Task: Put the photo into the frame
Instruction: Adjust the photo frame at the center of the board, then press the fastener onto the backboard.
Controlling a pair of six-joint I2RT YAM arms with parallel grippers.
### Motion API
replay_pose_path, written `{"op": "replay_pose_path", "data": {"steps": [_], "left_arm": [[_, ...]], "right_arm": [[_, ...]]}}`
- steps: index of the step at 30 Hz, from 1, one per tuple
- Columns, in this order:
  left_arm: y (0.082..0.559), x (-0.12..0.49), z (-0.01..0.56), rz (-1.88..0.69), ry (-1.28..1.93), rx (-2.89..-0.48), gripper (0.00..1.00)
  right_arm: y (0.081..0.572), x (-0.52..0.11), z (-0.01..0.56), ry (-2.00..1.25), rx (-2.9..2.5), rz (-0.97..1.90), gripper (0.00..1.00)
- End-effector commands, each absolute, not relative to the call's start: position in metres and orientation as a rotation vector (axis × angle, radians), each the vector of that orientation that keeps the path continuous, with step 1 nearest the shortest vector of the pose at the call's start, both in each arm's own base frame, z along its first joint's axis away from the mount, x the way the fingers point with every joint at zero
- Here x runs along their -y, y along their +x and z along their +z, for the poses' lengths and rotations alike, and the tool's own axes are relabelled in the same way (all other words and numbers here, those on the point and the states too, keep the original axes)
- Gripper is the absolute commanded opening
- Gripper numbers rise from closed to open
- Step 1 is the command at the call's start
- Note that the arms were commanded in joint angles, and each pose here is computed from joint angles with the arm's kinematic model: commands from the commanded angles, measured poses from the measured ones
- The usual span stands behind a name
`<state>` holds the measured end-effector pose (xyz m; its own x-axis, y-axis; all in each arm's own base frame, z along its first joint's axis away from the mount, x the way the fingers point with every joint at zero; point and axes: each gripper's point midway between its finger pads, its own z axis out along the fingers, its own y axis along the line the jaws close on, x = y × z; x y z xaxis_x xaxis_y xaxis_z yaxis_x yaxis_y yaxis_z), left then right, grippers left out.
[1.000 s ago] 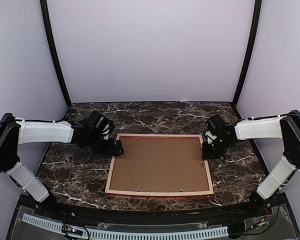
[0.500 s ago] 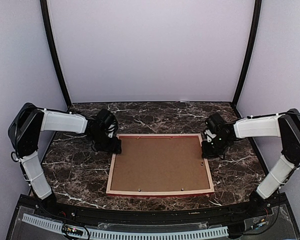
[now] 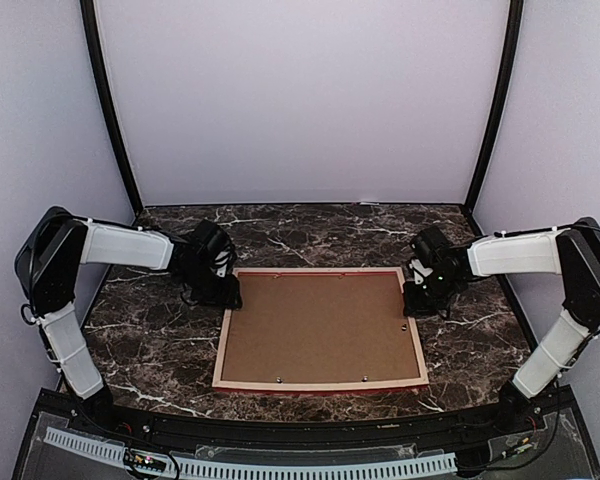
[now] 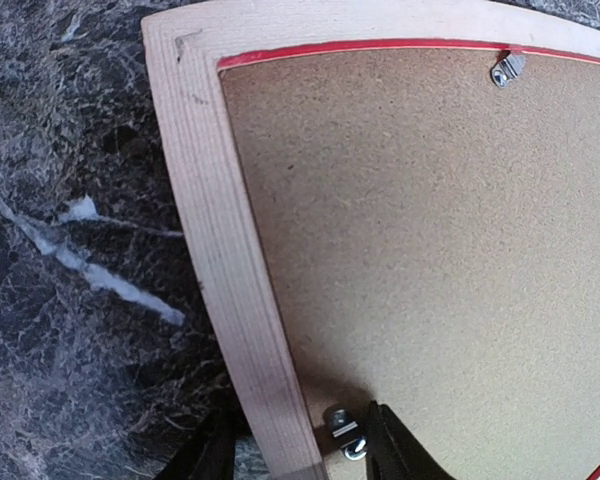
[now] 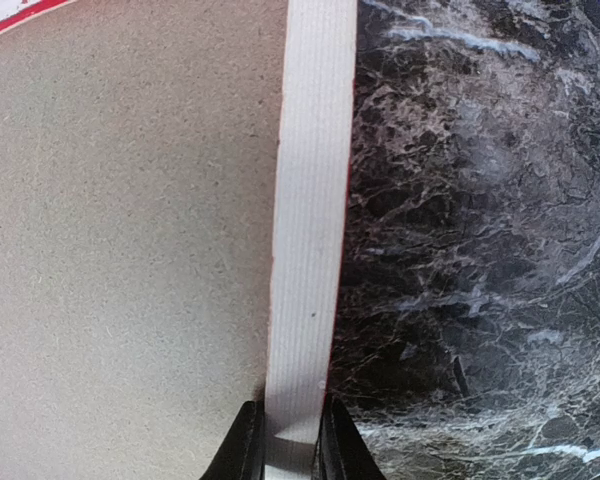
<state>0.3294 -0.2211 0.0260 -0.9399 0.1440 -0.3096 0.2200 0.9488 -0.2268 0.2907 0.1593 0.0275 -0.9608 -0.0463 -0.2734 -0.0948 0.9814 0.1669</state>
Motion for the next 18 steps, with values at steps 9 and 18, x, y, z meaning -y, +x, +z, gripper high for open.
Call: {"op": "replay_pose_path", "data": {"steps": [9,18], "left_arm": [[0.3068,0.2169,0.0309,-0.465,0.181,-2.835,0.44],[0.3153,0.2222,0.0329,-0.513,0.139,-2.804,0.63]], "right_arm": [[0.2861,-0.1585,0.0165,-0.114,-2.876,0.270,0.15],[0.2811,-0.1574,0.0113,-0.108,-2.885,0.276,0.15]]}}
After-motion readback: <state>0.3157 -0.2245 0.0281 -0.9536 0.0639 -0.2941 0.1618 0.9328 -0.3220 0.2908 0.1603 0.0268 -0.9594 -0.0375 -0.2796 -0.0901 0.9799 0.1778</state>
